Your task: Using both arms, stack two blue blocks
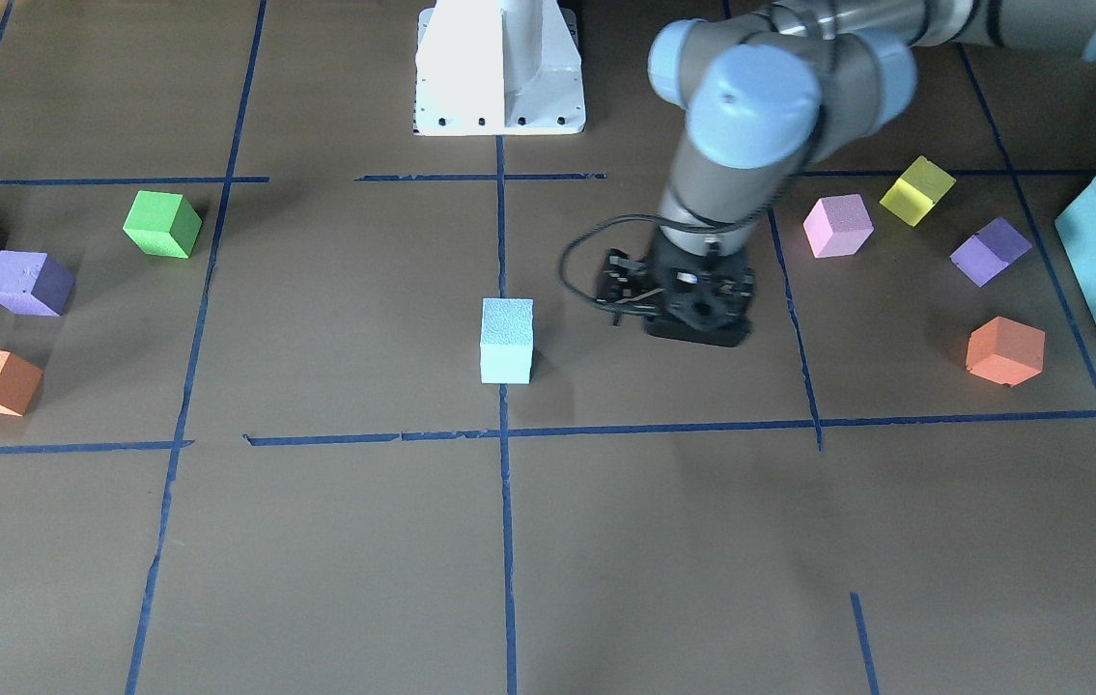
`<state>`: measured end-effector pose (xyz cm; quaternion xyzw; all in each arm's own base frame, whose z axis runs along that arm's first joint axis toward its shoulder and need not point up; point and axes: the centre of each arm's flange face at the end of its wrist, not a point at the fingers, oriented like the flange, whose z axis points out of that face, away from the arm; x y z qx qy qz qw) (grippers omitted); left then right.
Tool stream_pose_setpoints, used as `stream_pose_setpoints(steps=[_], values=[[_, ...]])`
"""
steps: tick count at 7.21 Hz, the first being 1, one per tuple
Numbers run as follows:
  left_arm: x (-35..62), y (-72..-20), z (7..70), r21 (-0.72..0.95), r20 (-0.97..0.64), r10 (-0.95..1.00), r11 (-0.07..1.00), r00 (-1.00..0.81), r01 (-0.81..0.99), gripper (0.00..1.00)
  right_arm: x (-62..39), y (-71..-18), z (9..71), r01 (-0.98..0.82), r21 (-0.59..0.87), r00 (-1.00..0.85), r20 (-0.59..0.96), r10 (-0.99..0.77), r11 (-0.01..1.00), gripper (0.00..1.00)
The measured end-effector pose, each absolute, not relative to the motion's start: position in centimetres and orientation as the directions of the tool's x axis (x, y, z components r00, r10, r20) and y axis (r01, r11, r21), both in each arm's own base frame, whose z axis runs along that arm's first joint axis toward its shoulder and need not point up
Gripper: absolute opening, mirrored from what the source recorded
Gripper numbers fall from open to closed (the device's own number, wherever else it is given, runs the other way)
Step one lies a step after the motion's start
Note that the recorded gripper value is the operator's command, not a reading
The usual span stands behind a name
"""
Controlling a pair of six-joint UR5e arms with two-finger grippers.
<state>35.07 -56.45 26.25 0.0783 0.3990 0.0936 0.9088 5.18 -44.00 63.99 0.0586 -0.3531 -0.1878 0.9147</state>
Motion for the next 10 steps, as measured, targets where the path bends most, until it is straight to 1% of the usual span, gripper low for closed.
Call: stream_pose_setpoints(steps=[1,2,3,4,6,8,10], values=[[27.4,-58.5,32.4,0.240,-0.689,0.280,0.959,0.669,-0.154,1.00,5.5,-43.9,64.7,0.283,0.211,0.689,0.634,-0.351,0.936,1.00],[19.8,-59.6,38.3,0.240,-0.689,0.297,0.954,0.662,-0.178,1.00,5.8,-43.6,65.2,0.232,0.163,0.707,0.649,-0.282,0.959,1.00],[12.6,-59.1,44.2,0.232,-0.701,0.295,0.955,0.649,-0.183,1.00,6.0,-43.6,65.2,0.181,0.122,0.722,0.658,-0.216,0.976,1.00],[6.9,-56.9,49.9,0.238,-0.706,0.302,0.953,0.641,-0.188,1.00,6.1,-43.7,65.0,0.155,0.104,0.728,0.661,-0.185,0.982,1.00],[0.1,-50.0,59.9,0.226,-0.705,0.283,0.959,0.650,-0.172,1.00,6.1,-43.8,64.6,0.144,0.104,0.728,0.663,-0.176,0.984,1.00],[-2.5,-45.7,65.3,0.190,-0.692,0.237,0.971,0.682,-0.144,1.00,6.1,-43.9,64.5,0.143,0.107,0.727,0.663,-0.177,0.984,1.00],[-3.1,-44.3,68.1,0.147,-0.684,0.202,0.979,0.701,-0.139,1.00,6.1,-44.0,64.4,0.142,0.107,0.727,0.663,-0.177,0.984,1.00]])
